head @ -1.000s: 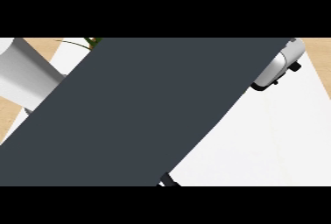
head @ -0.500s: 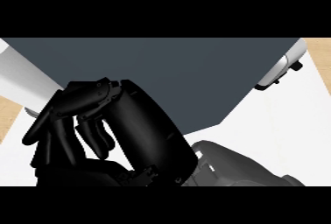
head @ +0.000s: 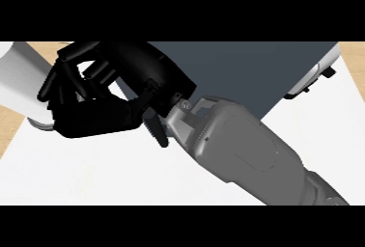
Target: Pick up the wine, place it into the cabinet and close the cabinet
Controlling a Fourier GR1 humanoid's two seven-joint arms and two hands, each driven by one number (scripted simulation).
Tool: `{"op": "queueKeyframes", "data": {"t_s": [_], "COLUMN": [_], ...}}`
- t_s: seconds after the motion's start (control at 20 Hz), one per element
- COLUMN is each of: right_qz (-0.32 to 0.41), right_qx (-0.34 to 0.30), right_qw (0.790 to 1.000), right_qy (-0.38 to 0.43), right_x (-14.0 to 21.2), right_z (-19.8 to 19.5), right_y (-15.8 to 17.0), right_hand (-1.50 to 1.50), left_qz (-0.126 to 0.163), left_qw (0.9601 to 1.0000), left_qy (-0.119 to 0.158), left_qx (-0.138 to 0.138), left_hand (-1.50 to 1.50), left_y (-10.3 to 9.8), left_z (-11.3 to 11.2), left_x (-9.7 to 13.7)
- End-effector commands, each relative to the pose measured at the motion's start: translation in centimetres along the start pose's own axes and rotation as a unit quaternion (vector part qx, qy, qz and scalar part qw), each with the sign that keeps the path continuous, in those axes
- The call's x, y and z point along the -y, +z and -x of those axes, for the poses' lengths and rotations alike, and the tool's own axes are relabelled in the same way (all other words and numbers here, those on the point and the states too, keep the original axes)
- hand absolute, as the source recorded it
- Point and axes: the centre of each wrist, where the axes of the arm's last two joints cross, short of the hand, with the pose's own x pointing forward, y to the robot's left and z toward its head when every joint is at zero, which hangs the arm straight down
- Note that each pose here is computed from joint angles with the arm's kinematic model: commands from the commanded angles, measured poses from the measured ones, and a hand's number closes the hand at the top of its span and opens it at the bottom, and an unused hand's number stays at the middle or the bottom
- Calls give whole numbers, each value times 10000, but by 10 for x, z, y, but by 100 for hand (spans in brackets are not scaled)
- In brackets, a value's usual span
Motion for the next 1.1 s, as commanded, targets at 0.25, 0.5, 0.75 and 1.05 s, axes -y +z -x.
{"op": "queueKeyframes", "data": {"t_s": [0.25,0.5,0.75,1.05], "right_qz": [-2220,-2357,-2444,-2335], "right_qx": [-1408,-1563,-1351,-1140], "right_qw": [9647,9580,9559,9575], "right_qy": [-137,-477,-910,-1249], "right_x": [14,38,41,66], "right_z": [40,58,62,79], "right_y": [-28,-42,-49,-51], "right_hand": [150,150,150,150], "left_qz": [176,28,155,-19], "left_qw": [9992,9993,9996,9994], "left_qy": [258,281,134,234], "left_qx": [258,249,208,256], "left_hand": [-150,-150,-150,-150], "left_y": [5,12,0,9], "left_z": [-3,0,-15,1], "left_x": [-11,-17,-25,-24]}}
